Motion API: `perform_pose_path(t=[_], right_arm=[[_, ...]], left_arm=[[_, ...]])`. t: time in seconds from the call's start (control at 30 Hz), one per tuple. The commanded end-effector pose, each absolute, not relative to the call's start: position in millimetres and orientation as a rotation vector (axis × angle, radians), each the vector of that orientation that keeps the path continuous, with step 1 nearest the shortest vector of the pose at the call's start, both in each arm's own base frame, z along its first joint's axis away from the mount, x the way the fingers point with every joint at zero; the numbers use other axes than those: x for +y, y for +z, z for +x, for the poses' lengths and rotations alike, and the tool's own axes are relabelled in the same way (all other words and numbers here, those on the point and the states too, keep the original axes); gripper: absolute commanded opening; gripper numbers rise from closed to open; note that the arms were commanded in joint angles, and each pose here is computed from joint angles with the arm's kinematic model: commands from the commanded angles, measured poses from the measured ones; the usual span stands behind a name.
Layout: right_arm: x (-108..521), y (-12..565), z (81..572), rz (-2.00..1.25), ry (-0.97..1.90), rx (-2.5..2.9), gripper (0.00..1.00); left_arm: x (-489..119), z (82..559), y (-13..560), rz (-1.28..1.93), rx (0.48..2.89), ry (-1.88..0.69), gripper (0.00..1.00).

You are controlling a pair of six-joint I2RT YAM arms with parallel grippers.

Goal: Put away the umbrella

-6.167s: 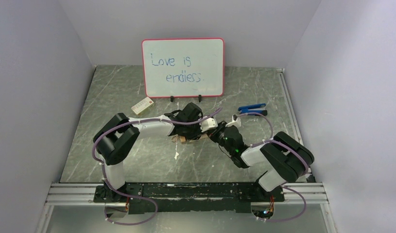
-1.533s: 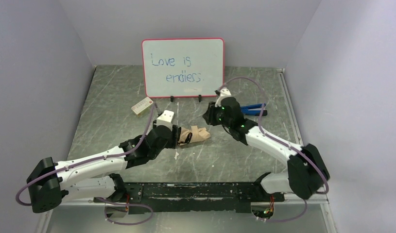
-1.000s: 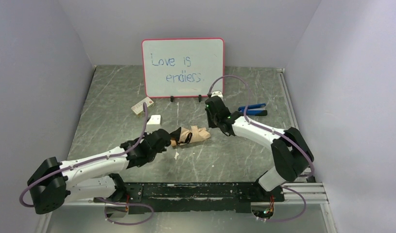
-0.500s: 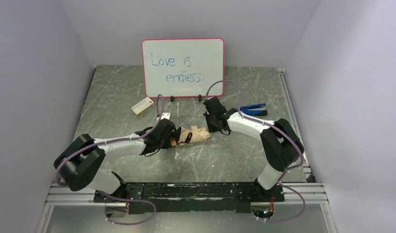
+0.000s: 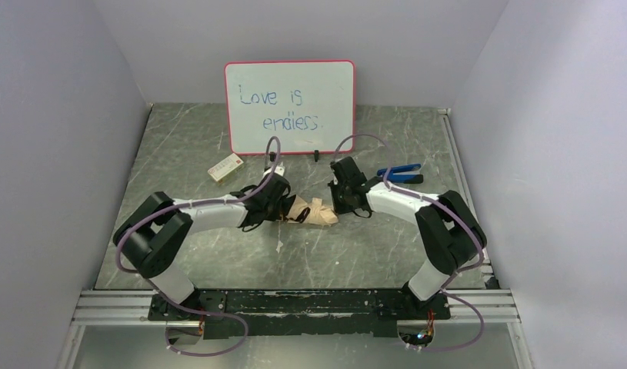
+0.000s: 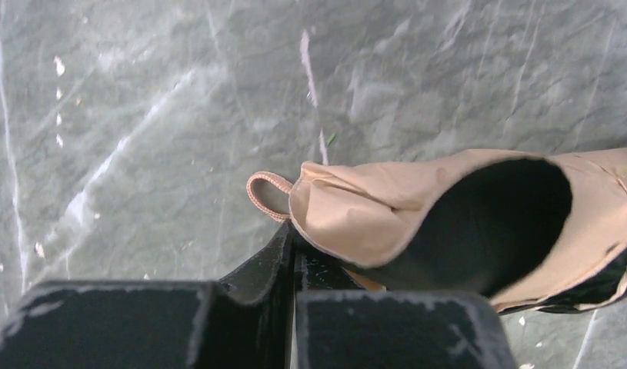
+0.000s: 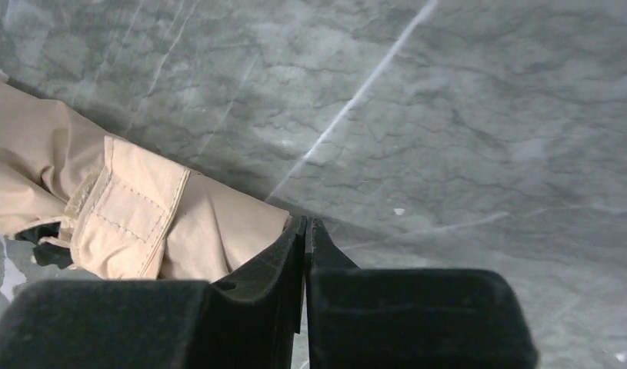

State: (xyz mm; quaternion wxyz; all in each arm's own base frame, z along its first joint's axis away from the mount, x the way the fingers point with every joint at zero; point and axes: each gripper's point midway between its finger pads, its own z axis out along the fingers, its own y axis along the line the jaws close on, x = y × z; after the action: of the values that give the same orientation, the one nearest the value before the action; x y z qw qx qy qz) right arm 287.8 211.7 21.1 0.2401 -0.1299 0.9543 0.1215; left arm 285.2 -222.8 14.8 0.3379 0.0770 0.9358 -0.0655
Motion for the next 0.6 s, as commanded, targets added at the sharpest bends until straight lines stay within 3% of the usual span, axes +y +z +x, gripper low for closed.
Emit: perform_pose_path(t=[0.0, 0.27, 0.4, 0.57], right_arm=[[223.5, 61.6, 317.0, -0.206, 0.364, 2.446, 0.1], [144.9, 97.0, 342.3, 0.023, 0.094, 2.335, 0.33], [115.2, 131.3, 342.9, 0.086, -0.003, 2.222, 0.46], [92.3, 171.7, 334.1, 0.11, -0.047, 2.103, 0.65]], left_arm=[[-265.4, 295.7, 20.4, 0.291, 2.438, -0.318, 0.05], [-221.3, 333.4, 49.3, 0.163, 2.426, -0.216, 0.08], [-188.9, 344.4, 95.5, 0.114, 2.33, -0.13, 0.27], [-162.7, 341.4, 168.9, 0.095, 2.155, -0.106, 0.41]])
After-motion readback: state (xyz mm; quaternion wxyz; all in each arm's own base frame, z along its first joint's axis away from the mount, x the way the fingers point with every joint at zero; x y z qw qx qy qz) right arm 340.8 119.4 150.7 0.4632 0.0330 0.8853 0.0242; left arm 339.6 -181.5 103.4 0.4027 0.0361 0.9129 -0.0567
